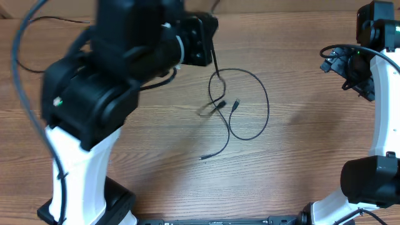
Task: Untangle cables
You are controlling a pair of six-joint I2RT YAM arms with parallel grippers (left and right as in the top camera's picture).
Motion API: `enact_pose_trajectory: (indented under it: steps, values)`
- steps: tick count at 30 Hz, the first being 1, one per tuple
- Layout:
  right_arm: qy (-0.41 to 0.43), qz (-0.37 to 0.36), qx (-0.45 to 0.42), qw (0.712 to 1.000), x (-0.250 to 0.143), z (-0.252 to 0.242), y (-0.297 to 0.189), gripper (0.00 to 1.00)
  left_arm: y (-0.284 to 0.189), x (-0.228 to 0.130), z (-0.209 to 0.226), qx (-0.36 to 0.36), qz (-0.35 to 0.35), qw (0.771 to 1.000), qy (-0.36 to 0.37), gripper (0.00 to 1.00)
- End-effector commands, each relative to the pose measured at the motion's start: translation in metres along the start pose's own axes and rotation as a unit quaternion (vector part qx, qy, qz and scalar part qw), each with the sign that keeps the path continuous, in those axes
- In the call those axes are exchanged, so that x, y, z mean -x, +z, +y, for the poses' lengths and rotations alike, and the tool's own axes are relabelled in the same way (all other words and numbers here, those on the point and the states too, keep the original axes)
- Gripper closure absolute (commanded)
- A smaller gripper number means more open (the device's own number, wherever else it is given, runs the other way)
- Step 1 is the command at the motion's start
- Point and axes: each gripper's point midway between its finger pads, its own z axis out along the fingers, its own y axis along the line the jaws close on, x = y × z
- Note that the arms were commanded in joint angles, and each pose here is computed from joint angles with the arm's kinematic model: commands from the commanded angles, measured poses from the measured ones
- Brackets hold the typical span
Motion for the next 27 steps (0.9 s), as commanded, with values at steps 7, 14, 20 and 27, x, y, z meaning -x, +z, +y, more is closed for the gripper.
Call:
enact_pose_trajectory:
  steps: [7,14,20,27]
  values:
    - [-0.001,-0.010,-0.004,1.000,0.002,-0.004,-0.004,0.00,-0.019,0.018,0.009,0.028,-0.050,0.995,-0.080,0.96]
    - [-0.001,-0.010,-0.004,1.000,0.002,-0.004,-0.004,0.00,-0.047,-0.007,0.130,0.342,-0.096,0.919,-0.172,0.96]
    - [-0.001,-0.010,-0.004,1.000,0.002,-0.004,-0.004,0.00,-0.029,-0.029,0.162,0.388,-0.025,0.909,-0.148,0.96]
    - [-0.001,-0.010,-0.004,1.000,0.002,-0.004,-0.004,0.00,0.012,-0.102,0.196,0.426,0.140,0.884,-0.130,0.96]
